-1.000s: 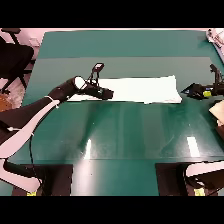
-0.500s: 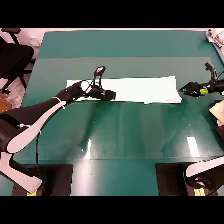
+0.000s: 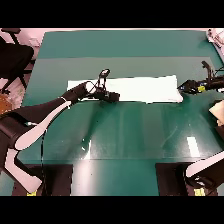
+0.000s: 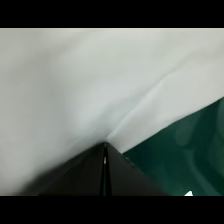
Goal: Fold the shirts.
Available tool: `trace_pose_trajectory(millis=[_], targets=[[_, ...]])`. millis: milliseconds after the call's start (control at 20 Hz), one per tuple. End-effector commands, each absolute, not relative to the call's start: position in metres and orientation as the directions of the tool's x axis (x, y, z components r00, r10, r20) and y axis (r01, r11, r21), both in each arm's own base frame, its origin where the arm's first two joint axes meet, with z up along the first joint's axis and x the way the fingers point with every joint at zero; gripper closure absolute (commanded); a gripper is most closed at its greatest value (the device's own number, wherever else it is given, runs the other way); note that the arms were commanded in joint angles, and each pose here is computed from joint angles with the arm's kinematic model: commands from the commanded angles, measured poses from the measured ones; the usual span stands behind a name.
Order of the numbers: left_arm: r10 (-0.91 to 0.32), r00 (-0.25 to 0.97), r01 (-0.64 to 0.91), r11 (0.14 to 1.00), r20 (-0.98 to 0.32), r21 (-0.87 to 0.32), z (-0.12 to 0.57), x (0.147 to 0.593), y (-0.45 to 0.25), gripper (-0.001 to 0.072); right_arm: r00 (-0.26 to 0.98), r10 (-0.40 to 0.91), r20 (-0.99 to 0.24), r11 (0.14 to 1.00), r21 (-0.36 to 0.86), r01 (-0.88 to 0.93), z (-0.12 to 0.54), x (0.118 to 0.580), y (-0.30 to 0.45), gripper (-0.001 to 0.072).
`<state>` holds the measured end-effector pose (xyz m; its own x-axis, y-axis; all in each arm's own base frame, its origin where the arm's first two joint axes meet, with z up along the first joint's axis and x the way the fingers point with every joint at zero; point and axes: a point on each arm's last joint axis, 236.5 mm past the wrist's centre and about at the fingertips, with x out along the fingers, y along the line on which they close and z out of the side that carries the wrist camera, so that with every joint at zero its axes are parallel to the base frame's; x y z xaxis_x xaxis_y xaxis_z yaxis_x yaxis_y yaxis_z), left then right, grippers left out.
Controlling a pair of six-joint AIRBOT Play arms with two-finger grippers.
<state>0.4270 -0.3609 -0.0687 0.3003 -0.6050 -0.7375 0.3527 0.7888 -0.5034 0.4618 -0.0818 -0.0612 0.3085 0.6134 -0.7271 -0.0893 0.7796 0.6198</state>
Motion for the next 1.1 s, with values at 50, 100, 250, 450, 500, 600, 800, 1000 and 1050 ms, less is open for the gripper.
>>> trace_pose_trajectory(millis=[50,100,250,450,500,600,800,1000,1050], targets=[[-0.605,0.296,0.357,0.788,-0.739,-0.502,-0.07,0.426,-0.362,0.0688,0.294,0.65,-0.701,0.75,0.655,-0.096,-0.078,0.468,-0.067,0.0002],[-0.605,0.296,0.357,0.788,-0.74,-0.502,-0.07,0.426,-0.362,0.0688,0.307,0.667,-0.679,0.732,0.673,-0.104,-0.076,0.473,-0.063,0.0002],[-0.605,0.293,0.357,0.788,-0.74,-0.502,-0.07,0.425,-0.362,0.0688,0.292,0.708,-0.643,0.695,0.708,-0.125,-0.072,0.485,-0.043,0.0002],[-0.605,0.29,0.357,0.787,-0.741,-0.503,-0.07,0.425,-0.362,0.0688,0.268,0.718,-0.643,0.691,0.705,-0.158,-0.068,0.493,-0.023,0.0052],[-0.605,0.29,0.357,0.787,-0.742,-0.503,-0.07,0.425,-0.362,0.0688,0.262,0.721,-0.642,0.689,0.706,-0.165,-0.068,0.494,-0.018,0.0161],[-0.605,0.289,0.357,0.787,-0.742,-0.503,-0.07,0.425,-0.362,0.0688,0.245,0.731,-0.637,0.68,0.712,-0.177,-0.067,0.491,-0.013,0.0591],[-0.605,0.285,0.357,0.787,-0.743,-0.504,-0.07,0.424,-0.362,0.0688,0.239,0.814,-0.53,0.576,0.791,-0.207,-0.035,0.488,0.006,0.069],[-0.613,0.256,0.352,0.779,-0.748,-0.519,-0.072,0.416,-0.364,0.0688,0.258,0.859,-0.442,0.506,0.806,-0.307,0.035,0.486,0.034,0.0691],[-0.614,0.253,0.354,0.778,-0.748,-0.519,-0.072,0.415,-0.365,0.0688,0.257,0.858,-0.445,0.512,0.789,-0.341,0.053,0.484,0.044,0.0691]])
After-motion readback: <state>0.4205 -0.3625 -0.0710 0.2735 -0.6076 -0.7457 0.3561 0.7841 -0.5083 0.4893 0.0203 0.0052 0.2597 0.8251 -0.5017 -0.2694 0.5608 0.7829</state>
